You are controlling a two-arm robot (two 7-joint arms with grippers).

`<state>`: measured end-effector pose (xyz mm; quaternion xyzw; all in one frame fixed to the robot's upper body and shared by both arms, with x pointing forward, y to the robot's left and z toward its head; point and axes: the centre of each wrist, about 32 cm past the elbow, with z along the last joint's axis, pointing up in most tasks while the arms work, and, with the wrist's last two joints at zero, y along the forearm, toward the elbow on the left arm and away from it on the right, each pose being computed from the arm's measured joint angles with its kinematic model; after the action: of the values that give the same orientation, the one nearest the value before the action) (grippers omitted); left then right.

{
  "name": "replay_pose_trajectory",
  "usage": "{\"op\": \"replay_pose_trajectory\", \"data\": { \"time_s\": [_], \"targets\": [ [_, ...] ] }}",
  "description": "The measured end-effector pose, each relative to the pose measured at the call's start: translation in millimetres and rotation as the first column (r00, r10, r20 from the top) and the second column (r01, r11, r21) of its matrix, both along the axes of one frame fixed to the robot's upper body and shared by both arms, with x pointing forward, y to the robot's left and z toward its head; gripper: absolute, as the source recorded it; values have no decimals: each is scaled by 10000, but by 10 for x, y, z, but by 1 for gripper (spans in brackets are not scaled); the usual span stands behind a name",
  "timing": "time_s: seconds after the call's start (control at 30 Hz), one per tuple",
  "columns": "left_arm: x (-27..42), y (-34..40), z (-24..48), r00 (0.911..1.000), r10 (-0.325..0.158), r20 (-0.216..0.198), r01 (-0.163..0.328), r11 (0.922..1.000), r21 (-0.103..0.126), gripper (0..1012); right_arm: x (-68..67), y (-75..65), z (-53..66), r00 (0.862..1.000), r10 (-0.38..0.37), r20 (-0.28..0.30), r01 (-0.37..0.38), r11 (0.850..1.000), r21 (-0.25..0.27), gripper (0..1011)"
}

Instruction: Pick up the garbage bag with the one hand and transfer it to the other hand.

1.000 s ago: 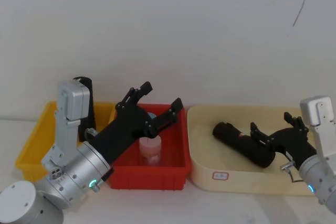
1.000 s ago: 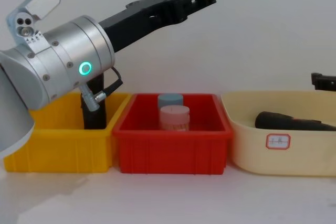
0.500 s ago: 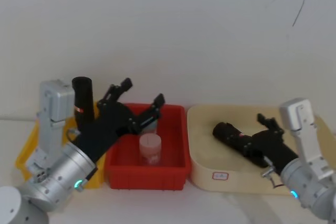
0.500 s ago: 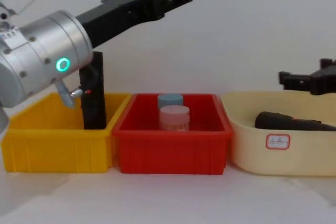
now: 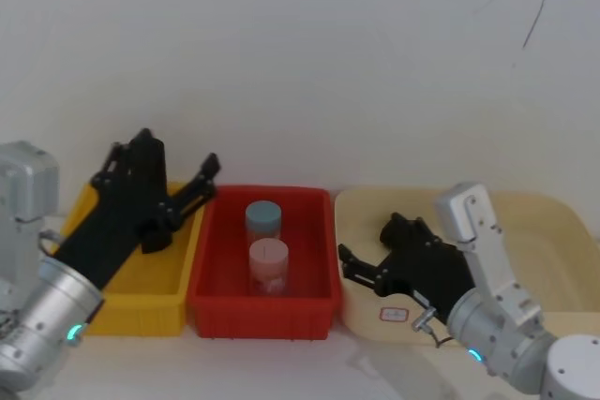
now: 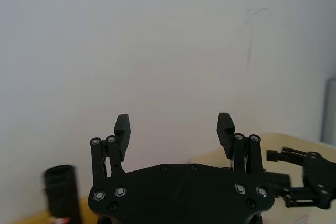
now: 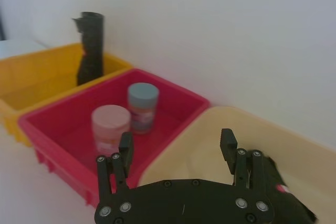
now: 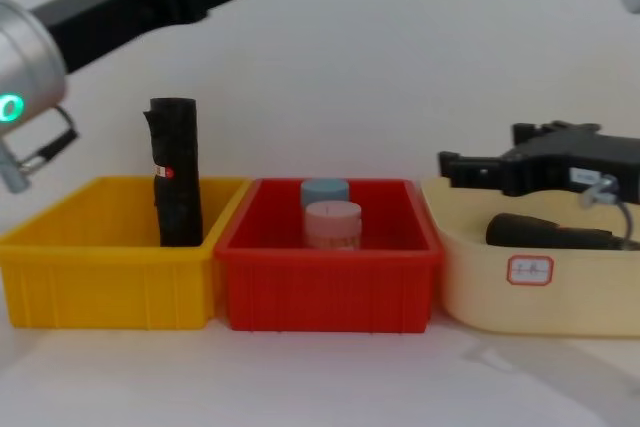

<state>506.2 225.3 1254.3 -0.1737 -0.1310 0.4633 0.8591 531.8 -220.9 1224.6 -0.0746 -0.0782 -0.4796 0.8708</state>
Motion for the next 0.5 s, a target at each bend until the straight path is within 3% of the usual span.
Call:
{"op": "replay_pose_trajectory", "data": {
  "time_s": [0.2,0.5],
  "targets": [
    [-88,129,32,9980,628,83,-628,9980,84,1001,50,134,6,9979,641,-59,-641,9979,-61,1000],
    [-160,231,61,9937,1109,170,-1112,9937,157,1001,160,281,37,9901,1376,-280,-1382,9902,-183,1000]
  ]
}}
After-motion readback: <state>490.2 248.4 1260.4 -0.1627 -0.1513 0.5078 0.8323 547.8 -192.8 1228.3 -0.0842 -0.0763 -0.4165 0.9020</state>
